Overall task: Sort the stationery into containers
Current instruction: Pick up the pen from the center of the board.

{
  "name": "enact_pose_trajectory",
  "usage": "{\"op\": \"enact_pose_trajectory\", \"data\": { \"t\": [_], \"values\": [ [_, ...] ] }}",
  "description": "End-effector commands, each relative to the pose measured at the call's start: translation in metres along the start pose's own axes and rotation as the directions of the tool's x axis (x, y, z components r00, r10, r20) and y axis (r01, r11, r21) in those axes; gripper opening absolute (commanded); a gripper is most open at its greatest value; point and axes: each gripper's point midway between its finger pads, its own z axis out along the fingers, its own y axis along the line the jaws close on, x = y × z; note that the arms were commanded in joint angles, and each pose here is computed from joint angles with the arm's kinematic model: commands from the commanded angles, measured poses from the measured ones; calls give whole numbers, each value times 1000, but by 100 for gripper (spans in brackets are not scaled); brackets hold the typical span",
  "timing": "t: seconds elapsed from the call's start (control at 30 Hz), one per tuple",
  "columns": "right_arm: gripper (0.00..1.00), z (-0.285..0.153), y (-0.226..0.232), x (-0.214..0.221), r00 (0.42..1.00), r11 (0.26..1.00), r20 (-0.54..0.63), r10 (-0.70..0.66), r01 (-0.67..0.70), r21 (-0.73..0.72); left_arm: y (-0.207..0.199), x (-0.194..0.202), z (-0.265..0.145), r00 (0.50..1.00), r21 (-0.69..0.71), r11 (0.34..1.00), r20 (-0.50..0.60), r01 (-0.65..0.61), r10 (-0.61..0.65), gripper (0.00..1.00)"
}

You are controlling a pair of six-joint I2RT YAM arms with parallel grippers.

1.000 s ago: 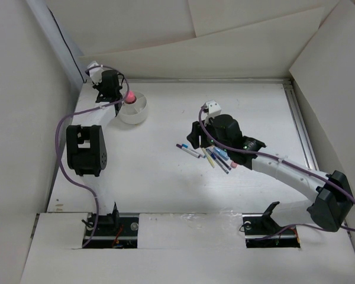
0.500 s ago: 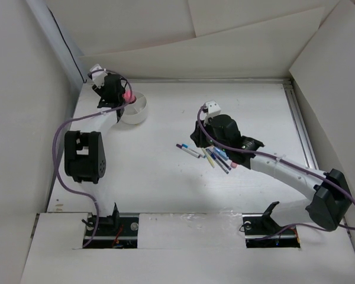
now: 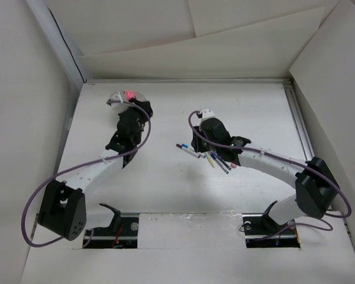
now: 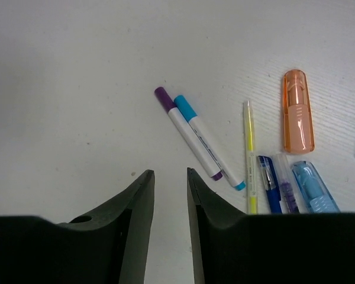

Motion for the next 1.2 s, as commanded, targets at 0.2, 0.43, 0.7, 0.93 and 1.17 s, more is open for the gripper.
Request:
{"op": "enact_pose_trajectory", "data": {
  "t": [0.2, 0.43, 0.7, 0.93, 1.17],
  "values": [
    [21, 15, -11, 53, 990, 999, -139, 13, -8, 38, 4, 96, -51, 959, 119, 992, -283, 40, -5, 22],
    [49, 24, -17, 83, 978, 999, -208, 6, 3, 44, 19, 107, -82, 940, 167, 986, -340, 24, 35, 22],
    [56, 40, -21, 89, 973, 997, -230, 2, 17, 80, 25, 113, -92, 929, 178, 984, -368, 25, 43, 22],
    [56, 51, -25, 91, 969, 995, -246, 8, 16, 96, 26, 118, -89, 929, 181, 983, -367, 16, 52, 22],
    [55, 59, -28, 89, 972, 992, -236, 7, 23, 122, 32, 123, -86, 926, 162, 987, -373, 4, 57, 22]
  ]
}}
